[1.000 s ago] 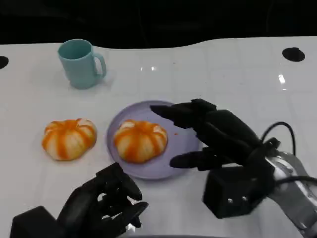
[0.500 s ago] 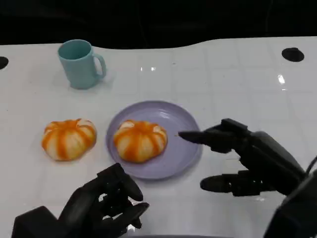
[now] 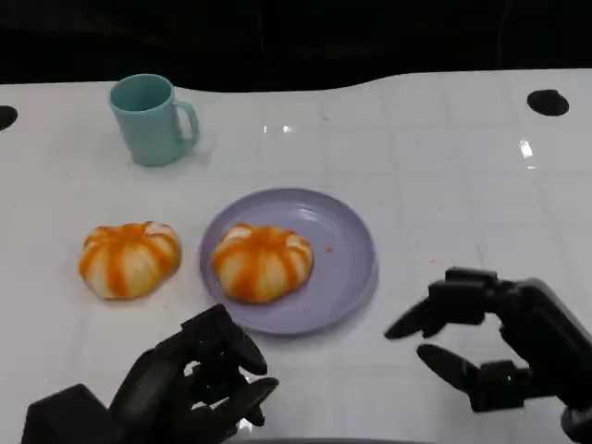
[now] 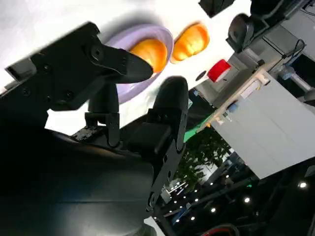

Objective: Grasp the bread from the table and place it into the plate.

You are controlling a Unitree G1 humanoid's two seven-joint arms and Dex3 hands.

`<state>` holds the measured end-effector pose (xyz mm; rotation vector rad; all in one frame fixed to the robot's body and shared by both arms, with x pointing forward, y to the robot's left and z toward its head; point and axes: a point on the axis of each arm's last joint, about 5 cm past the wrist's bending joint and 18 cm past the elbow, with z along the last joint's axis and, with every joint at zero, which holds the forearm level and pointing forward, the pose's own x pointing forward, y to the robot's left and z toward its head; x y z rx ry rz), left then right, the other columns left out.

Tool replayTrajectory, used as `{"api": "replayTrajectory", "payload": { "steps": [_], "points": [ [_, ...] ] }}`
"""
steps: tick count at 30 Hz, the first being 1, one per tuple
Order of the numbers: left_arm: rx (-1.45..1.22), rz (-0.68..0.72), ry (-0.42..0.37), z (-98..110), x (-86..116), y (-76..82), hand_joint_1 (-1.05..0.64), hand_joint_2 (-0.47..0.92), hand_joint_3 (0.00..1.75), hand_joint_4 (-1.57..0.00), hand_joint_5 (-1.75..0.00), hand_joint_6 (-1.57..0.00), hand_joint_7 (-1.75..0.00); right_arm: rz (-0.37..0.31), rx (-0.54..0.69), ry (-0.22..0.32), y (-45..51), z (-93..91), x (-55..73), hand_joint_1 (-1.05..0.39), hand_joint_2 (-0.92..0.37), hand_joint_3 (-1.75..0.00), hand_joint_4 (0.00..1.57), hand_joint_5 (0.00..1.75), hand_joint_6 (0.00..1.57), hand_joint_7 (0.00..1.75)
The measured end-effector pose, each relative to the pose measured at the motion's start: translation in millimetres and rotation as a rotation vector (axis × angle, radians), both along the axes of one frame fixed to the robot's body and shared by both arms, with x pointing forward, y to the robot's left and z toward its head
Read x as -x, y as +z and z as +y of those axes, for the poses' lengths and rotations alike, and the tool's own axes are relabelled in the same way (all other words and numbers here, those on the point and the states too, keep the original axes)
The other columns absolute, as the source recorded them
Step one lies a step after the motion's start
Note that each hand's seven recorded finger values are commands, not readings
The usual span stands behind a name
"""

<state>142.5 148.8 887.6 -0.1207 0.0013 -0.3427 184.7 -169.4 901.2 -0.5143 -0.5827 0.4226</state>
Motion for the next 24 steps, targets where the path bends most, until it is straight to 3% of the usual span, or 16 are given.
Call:
{"api": "replayTrajectory", "payload": {
  "steps": [5, 9, 24],
  "points": [
    [0.001, 0.0, 0.001, 0.0, -0.1, 0.0, -0.59, 0.92, 0.21, -0.61, -1.75, -0.48, -1.64, 0.002, -0.027, -0.023, -0.5, -5.9, 8.3, -0.01, -0.29, -1.39, 0.89, 1.72, 0.87, 1.2],
    [0.001, 0.003, 0.001, 0.2, -0.2, 0.0, -0.58, 0.92, 0.21, -0.61, -1.75, -0.48, -1.64, 0.022, -0.028, -0.034, -3.8, -8.9, 13.4, -0.01, -0.22, -1.51, 0.92, 1.74, 0.89, 1.26],
    [0.008, 0.006, 0.006, 1.2, -0.4, -0.7, -0.56, 0.92, 0.2, -0.64, -1.75, -0.49, -1.62, 0.053, -0.021, -0.106, -16.6, -15.3, 12.9, -0.03, -0.17, -1.59, 0.91, 1.75, 0.85, 1.35]
  ]
}}
